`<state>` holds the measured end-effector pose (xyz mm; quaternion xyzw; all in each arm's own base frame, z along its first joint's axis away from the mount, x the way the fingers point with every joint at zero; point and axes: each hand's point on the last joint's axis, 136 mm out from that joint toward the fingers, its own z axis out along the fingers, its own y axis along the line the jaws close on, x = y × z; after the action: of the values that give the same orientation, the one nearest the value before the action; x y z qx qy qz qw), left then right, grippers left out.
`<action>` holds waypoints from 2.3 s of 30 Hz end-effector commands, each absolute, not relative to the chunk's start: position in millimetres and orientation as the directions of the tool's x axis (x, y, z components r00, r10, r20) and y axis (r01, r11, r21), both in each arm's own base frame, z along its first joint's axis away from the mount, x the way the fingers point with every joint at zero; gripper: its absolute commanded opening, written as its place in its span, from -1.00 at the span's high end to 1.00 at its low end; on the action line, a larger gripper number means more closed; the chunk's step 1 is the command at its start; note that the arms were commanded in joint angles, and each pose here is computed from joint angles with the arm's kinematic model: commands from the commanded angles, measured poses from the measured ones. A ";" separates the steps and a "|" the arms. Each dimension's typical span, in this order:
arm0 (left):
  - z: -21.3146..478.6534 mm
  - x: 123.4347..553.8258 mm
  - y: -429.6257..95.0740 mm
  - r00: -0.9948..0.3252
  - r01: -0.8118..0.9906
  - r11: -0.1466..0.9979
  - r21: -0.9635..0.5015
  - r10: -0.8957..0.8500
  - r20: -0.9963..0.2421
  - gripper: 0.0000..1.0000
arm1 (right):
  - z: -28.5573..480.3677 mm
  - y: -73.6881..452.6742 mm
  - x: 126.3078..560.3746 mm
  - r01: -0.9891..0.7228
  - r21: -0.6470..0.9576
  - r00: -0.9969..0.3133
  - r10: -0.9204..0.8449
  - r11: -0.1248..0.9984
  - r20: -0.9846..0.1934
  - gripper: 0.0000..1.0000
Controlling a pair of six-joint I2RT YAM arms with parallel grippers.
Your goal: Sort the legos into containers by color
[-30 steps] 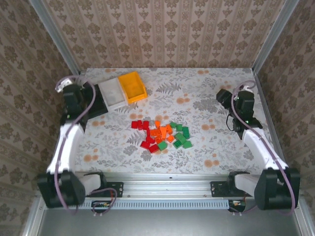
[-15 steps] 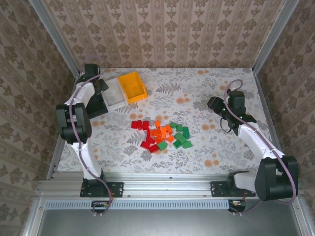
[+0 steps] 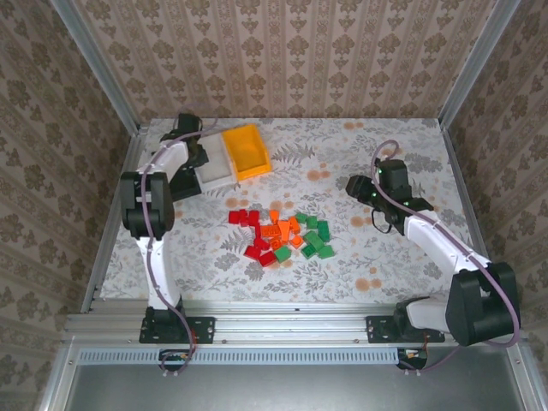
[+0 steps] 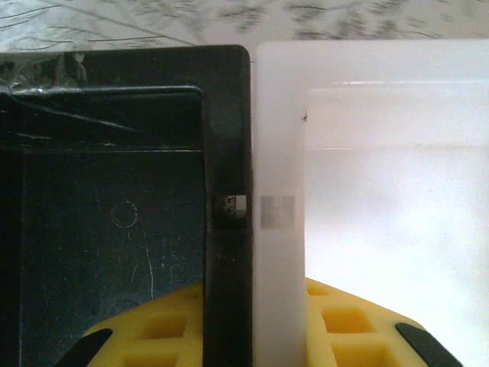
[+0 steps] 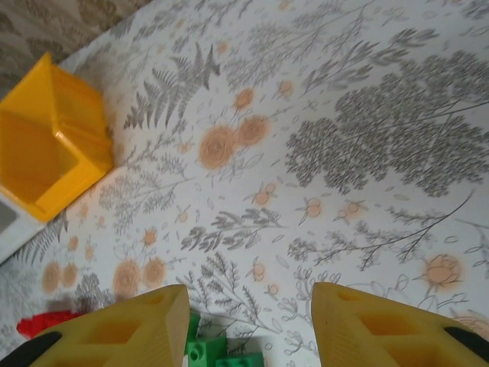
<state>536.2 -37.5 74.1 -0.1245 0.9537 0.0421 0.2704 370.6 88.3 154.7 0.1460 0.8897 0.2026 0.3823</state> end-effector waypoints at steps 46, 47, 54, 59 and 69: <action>78.5 509.6 -251.1 -0.850 0.095 0.990 -0.100 0.028 -0.526 0.27 | 59.7 208.1 278.5 -0.294 0.099 -0.844 -0.209 0.951 -0.494 -0.06; 78.7 509.9 -250.8 -0.853 0.097 0.989 -0.110 0.025 -0.522 0.26 | 59.4 208.4 279.1 -0.293 0.096 -0.843 -0.210 0.951 -0.496 -0.05; 139.7 500.1 -256.8 -0.810 0.183 0.963 -0.200 0.032 -0.585 -0.02 | 54.7 208.6 282.8 -0.298 0.048 -0.840 -0.239 0.953 -0.487 -0.06; 206.0 470.6 -238.8 -0.732 0.214 0.949 -0.230 0.000 -0.681 -0.35 | 51.2 209.0 284.3 -0.306 0.006 -0.839 -0.266 0.952 -0.475 -0.03; 206.8 376.7 -145.9 -0.681 0.083 0.932 -0.352 -0.205 -0.703 -0.80 | 46.9 219.1 282.4 -0.333 -0.018 -0.833 -0.303 0.943 -0.463 0.15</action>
<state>394.0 -161.4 238.7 -0.0067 0.8892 -0.1759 0.4223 280.4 220.6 43.3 -0.1568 0.9576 0.0525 0.2360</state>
